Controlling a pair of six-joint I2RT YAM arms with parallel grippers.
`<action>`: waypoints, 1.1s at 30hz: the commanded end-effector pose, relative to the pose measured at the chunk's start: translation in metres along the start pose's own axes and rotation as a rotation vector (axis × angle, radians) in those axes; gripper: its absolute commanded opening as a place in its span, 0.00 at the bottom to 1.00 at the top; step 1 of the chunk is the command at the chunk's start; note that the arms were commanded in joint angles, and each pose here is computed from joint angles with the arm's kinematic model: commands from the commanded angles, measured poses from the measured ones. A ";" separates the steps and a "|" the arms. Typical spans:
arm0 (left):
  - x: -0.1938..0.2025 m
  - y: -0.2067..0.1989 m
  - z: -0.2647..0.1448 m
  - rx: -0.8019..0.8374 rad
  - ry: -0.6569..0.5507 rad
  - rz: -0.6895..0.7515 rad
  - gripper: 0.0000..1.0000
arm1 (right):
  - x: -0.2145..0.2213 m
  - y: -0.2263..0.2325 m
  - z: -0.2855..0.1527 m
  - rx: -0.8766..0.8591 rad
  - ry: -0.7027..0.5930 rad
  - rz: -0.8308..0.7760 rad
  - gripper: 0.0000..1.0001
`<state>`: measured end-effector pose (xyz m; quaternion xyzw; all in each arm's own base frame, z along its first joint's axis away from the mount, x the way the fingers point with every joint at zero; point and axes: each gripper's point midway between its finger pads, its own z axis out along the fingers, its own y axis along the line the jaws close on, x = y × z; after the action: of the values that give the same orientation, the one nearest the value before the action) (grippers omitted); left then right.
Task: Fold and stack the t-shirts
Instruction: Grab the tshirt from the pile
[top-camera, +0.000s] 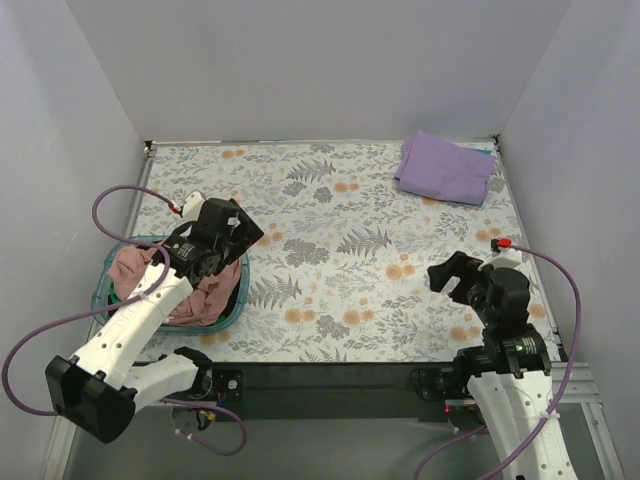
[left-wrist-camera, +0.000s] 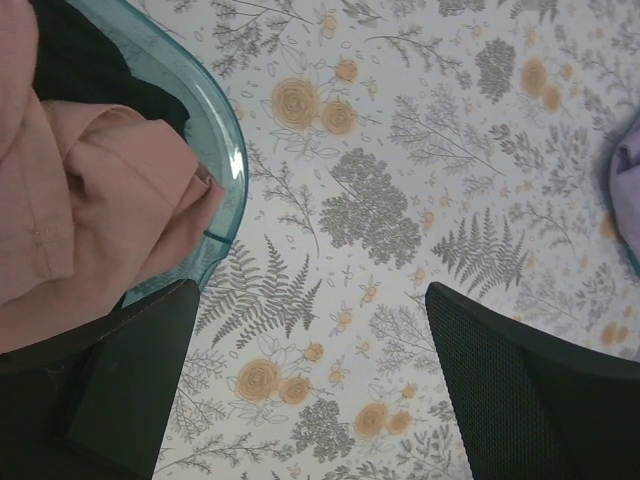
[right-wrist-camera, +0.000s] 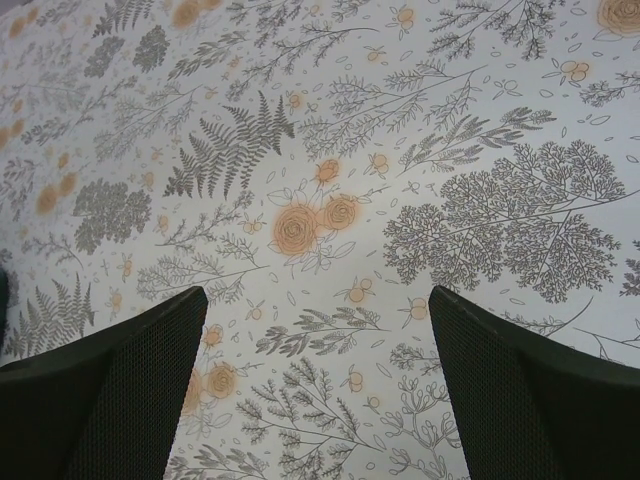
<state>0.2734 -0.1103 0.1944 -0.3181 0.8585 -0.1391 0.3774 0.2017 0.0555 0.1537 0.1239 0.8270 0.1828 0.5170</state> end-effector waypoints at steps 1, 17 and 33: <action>-0.013 0.021 -0.001 -0.136 -0.055 0.008 0.97 | -0.036 0.019 -0.004 -0.037 -0.057 -0.042 0.98; -0.035 0.153 0.030 -0.661 -0.158 -0.301 0.98 | -0.010 0.043 0.041 -0.157 0.242 -0.098 0.98; -0.049 0.178 0.058 -0.750 -0.158 -0.385 0.45 | -0.007 0.037 0.037 -0.137 0.222 -0.102 0.98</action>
<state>0.2589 0.0532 0.0850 -0.5918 0.7525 0.1444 0.2505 0.2323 0.0935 0.1443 0.0278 0.8842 0.2244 0.4088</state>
